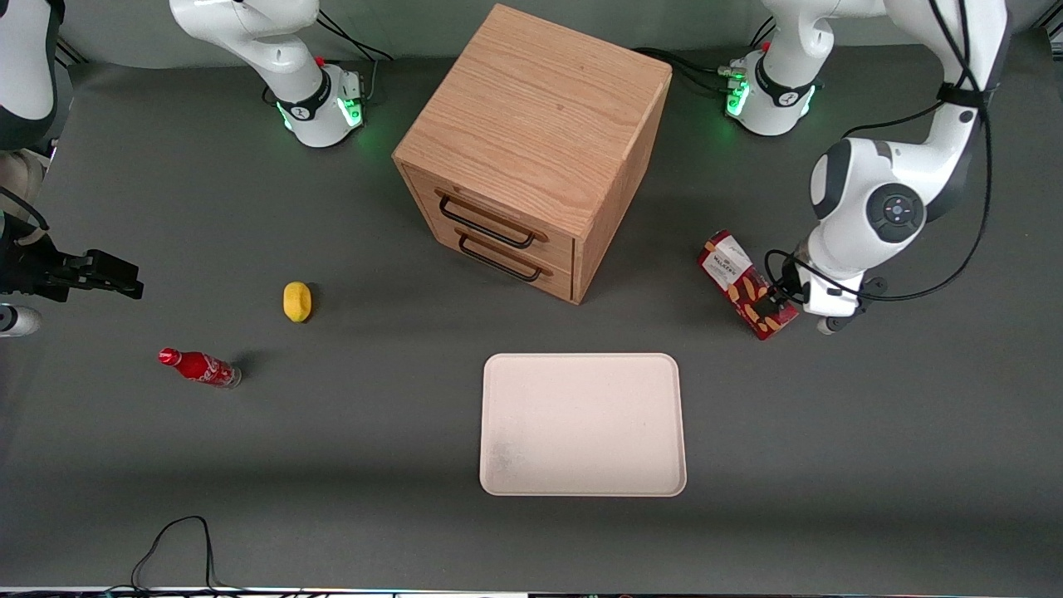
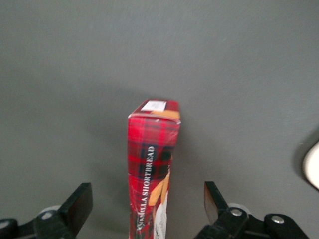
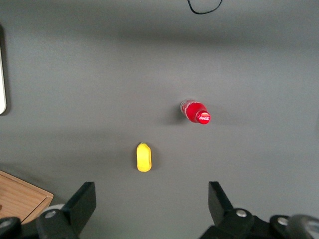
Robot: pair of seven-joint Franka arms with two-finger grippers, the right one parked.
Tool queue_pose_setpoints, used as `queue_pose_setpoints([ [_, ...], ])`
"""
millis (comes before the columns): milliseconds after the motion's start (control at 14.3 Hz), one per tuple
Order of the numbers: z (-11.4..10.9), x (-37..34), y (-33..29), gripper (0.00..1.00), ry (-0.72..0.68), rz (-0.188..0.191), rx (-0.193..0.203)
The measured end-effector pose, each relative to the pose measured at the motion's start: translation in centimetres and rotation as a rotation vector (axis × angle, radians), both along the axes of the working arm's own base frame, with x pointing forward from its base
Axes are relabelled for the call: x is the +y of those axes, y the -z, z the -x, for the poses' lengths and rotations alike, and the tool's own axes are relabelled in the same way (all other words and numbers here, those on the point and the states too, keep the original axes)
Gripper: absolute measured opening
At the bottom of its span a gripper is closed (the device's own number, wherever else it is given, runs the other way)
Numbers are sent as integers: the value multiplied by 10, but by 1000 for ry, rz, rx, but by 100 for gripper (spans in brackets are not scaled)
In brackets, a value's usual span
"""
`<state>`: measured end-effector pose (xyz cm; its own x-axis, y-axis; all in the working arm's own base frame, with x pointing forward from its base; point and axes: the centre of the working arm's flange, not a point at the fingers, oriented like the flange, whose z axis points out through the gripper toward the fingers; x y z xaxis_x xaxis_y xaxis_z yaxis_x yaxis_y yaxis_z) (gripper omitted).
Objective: Place red cookie box on tray
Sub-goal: 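Close the left gripper on the end of the shortbread box, then lift the box and carry it with the left gripper over the tray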
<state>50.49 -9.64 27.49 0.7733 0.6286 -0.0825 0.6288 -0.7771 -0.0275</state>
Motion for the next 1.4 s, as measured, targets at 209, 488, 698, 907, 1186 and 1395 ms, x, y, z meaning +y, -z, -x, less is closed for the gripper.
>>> queue_pose_setpoints([
  [209, 5, -9, 12, 91, -21, -5, 16],
  [488, 9, -18, 30, 46, -29, -8, 28],
  [698, 8, -19, 33, 15, -29, -9, 32],
  [907, -4, -23, 17, 5, -9, -10, 57],
  [1186, -41, -32, -52, 4, 101, 8, 46],
  [1395, -71, -39, -114, 4, 225, 26, -34],
])
